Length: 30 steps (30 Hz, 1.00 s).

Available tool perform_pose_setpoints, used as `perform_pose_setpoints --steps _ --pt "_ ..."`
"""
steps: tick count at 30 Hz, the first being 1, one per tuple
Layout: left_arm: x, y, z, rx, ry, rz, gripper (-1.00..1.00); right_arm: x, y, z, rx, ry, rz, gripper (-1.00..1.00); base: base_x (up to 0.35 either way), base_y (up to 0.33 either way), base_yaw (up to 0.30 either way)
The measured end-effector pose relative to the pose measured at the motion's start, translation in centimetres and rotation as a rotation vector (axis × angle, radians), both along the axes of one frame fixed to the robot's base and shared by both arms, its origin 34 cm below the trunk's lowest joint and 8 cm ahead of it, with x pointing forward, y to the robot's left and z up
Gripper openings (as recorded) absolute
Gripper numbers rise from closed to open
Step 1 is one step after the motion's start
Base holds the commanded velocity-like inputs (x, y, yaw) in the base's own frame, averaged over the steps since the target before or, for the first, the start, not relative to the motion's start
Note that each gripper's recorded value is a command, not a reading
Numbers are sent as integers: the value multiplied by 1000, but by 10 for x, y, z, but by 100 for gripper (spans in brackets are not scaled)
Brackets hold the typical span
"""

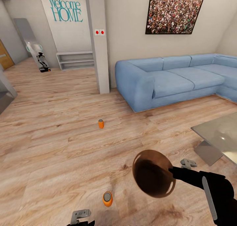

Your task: Put the three can of soda from the living room inside the tash can in the kitchen.

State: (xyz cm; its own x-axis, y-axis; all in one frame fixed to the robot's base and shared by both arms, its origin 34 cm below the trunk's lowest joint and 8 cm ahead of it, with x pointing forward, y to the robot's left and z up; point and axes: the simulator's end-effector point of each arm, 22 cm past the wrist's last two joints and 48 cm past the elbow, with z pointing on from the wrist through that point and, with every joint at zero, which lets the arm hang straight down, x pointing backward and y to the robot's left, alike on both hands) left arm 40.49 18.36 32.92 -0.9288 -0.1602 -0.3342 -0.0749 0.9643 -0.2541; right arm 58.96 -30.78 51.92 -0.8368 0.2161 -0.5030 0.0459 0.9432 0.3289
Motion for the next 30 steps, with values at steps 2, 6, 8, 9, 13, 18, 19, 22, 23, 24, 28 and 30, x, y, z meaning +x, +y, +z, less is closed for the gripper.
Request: perform_pose_setpoints --steps 2,6,8,9,13,18,19,22,23,24,28,30 --pt "-1 0 -1 0 3 0 100 0 2 -1 11 2 0 -100 0 0 0" --pt "-3 0 -3 0 9 -1 100 -1 -1 -5 -3 10 -1 -100 0 0 0" --pt "-4 0 -4 0 12 -1 100 -1 -1 -6 -2 13 -2 -100 0 0 0" --pt "-4 0 -4 -1 14 0 100 -1 -1 -7 1 14 -2 -100 0 0 0" --pt "-6 -2 -6 -3 20 -2 100 -2 1 -9 5 19 0 -100 0 0 0" --pt "-9 -1 -8 -2 29 -4 100 2 -14 -2 -33 3 2 -100 0 0 0" --pt "-9 -1 -9 -2 30 -4 100 2 -18 -2 -45 3 3 -100 0 0 0" --pt "-10 -2 -10 -3 35 -3 100 1 -21 -4 -53 9 4 -100 0 0 0" --pt "-11 -2 -10 -3 37 -3 100 0 -20 -5 -48 11 5 -100 0 0 0" --pt "-11 -2 -11 -3 38 -3 100 0 -19 -6 -45 14 6 -100 0 0 0" --pt "-13 -2 -13 -3 45 -3 100 -2 -21 -10 -56 24 7 -100 0 0 0" --pt "-14 -1 -14 -2 49 -2 100 -3 -20 -13 -57 28 9 -100 0 0 0"
